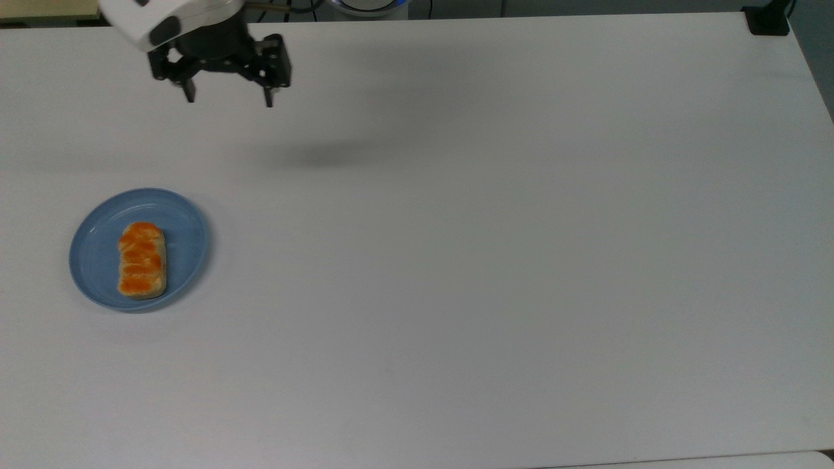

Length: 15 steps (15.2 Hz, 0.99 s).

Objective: Put the bread on the table
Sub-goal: 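Move the gripper over the bread roll on the blue plate, then lower the gripper and close it around the bread roll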

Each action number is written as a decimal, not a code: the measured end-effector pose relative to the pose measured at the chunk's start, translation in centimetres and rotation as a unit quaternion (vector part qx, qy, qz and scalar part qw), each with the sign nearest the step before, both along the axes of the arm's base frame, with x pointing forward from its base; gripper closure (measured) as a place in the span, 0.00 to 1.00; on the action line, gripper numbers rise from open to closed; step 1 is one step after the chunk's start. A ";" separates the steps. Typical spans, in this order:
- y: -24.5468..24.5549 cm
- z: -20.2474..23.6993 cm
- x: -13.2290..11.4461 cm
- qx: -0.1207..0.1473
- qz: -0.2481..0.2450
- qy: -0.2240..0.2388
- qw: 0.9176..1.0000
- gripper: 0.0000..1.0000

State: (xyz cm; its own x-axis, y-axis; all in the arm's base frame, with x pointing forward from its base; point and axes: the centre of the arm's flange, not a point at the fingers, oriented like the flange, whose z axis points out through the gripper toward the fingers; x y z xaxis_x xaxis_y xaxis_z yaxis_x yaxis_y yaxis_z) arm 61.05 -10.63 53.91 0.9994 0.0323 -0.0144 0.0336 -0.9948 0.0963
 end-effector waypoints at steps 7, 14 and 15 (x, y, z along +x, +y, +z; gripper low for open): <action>-9.0 -6.7 3.1 -0.006 -0.018 -0.028 0.999 0.00; -13.2 -14.8 7.1 -0.017 -0.029 -0.079 0.996 0.00; -13.4 -15.4 7.4 -0.018 -0.029 -0.084 0.996 0.00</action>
